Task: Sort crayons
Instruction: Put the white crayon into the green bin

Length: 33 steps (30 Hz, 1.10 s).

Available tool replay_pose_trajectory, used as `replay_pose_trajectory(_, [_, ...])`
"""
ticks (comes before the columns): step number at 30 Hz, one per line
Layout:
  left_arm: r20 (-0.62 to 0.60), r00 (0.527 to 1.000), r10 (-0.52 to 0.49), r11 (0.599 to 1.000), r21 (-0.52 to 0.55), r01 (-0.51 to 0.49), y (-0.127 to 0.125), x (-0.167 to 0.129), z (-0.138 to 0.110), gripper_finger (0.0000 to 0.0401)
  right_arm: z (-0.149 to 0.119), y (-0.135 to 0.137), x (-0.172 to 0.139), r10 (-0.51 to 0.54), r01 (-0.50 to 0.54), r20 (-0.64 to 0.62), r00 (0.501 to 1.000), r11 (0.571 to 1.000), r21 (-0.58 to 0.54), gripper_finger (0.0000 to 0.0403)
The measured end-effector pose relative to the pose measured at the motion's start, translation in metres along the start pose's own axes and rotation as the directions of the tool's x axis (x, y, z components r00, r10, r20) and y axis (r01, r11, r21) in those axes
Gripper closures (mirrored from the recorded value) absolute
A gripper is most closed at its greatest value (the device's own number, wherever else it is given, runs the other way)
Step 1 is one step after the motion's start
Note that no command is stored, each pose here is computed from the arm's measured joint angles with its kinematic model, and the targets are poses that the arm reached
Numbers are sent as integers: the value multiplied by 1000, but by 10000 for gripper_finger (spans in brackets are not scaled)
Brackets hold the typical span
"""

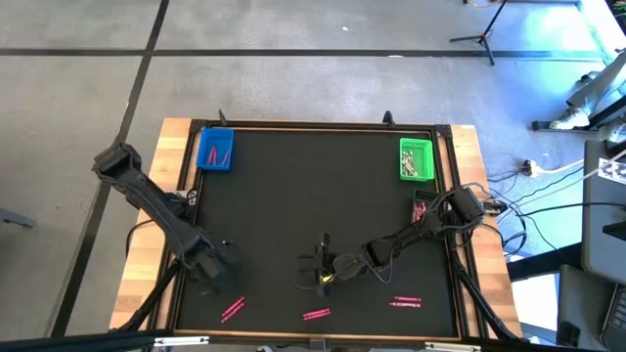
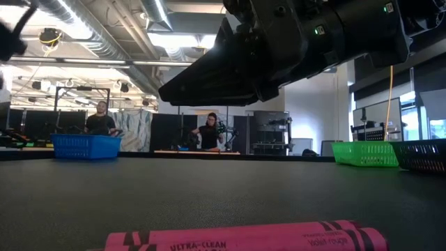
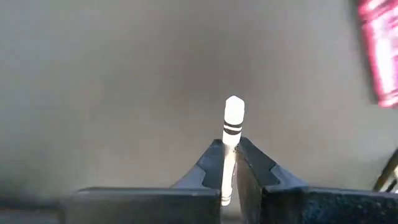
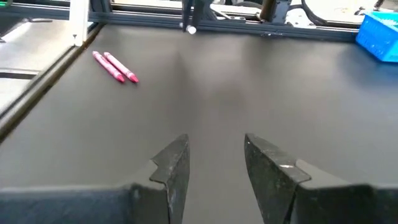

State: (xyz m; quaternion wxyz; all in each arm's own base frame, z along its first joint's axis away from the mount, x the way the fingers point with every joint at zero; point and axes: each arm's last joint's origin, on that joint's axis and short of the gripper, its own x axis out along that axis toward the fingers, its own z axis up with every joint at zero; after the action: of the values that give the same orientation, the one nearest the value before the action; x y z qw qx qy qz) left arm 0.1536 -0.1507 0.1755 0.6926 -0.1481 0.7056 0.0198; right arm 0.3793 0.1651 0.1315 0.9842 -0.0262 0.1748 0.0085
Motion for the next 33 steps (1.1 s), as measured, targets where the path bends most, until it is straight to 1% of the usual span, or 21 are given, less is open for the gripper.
replay_pose_trajectory(3, [129,992,16,995,91,-28,-4,-11,5,392,0,1,0,24,-24,-2,1000,999,38,251])
replay_pose_trajectory(6, [277,960,30,980,179,-83,-8,-17,11,392,0,-1,1,22,-22,-3,1000,996,90,251])
replay_pose_trajectory(8, [370,928,41,967,218,-130,-9,-17,15,392,0,-2,1,33,-33,-4,999,994,108,249])
replay_pose_trajectory(10, [451,892,35,955,247,-163,-11,-16,19,392,0,-2,1,37,-36,-4,999,993,108,239])
replay_pose_trajectory(12, [520,854,27,940,276,-198,-12,-13,22,392,0,-1,1,40,-40,-4,999,993,110,221])
replay_pose_trajectory(14, [575,818,12,925,304,-227,-13,-12,26,392,0,0,1,76,-74,-8,997,989,130,199])
replay_pose_trajectory(16, [631,776,8,915,308,-260,-13,-11,30,392,0,0,1,112,-109,-13,994,983,149,179])
replay_pose_trajectory(18, [683,730,9,906,303,-295,-14,-11,34,392,0,1,1,121,-118,-13,993,984,132,164])
replay_pose_trajectory(20, [729,685,3,901,296,-318,-14,-11,38,392,0,0,1,102,-100,-11,995,988,119,155])
replay_pose_trajectory(23, [777,630,-15,898,287,-333,-12,-8,42,392,0,-1,1,66,-65,-7,998,992,107,151])
replay_pose_trajectory(26, [816,576,-49,901,286,-328,-10,-3,44,392,1,-1,1,61,-61,-3,998,993,101,151])
replay_pose_trajectory(28, [833,548,-74,904,288,-316,-8,2,44,392,2,-2,1,43,-44,15,999,993,105,150])
replay_pose_trajectory(33, [882,449,-142,930,274,-245,1,10,45,392,8,-1,1,37,-45,73,997,993,105,150])
